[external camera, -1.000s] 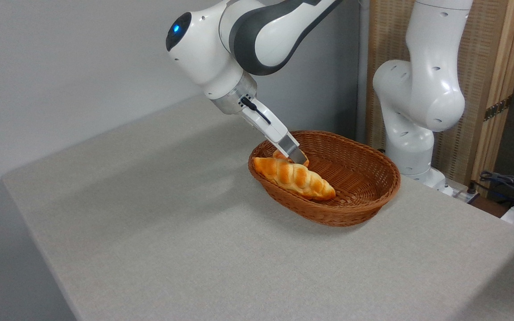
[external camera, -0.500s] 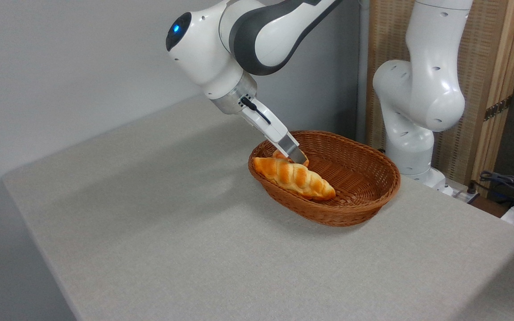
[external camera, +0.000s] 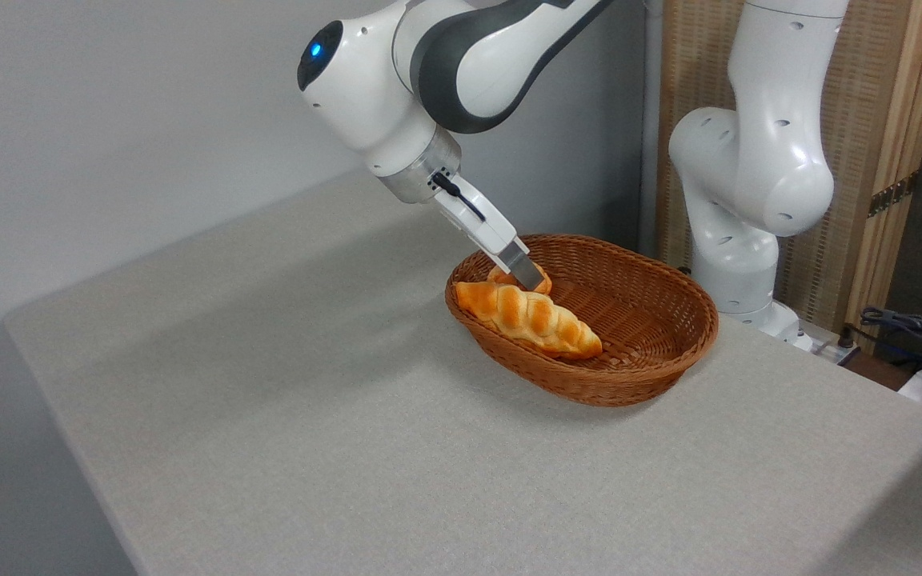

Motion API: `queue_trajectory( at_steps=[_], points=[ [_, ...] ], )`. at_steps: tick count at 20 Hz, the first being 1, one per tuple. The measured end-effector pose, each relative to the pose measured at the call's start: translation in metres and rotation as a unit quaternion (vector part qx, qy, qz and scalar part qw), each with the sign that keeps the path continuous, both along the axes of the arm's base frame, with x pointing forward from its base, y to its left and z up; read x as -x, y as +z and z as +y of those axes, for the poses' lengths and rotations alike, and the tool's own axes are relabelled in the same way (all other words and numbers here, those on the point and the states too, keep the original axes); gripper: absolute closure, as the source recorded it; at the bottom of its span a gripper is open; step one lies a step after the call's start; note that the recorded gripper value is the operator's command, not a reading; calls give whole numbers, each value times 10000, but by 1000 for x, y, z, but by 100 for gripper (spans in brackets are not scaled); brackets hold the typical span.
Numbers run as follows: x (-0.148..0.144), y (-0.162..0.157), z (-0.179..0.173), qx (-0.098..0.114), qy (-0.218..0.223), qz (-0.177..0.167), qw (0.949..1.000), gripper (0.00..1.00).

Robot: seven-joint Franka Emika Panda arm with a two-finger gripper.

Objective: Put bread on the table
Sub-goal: 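Lower the gripper onto the orange bun and close on it, then lift the orange bun out of the basket and carry it beside the basket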

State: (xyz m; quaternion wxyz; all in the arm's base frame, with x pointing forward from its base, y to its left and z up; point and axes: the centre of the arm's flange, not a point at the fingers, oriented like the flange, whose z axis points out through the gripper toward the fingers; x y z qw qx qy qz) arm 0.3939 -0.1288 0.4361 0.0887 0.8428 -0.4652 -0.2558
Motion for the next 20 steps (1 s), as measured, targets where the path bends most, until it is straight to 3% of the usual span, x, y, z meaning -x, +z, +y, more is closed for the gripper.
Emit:
queue_trajectory(
  at_steps=[8,14,17,20],
  points=[
    [1,42,5,219,-328,103,9992,54],
    [-24,91,29,484,-119,-467,9977,54],
    [-37,111,38,595,-18,-847,9946,54],
    [-52,124,44,697,91,-1345,9884,54]
  ],
)
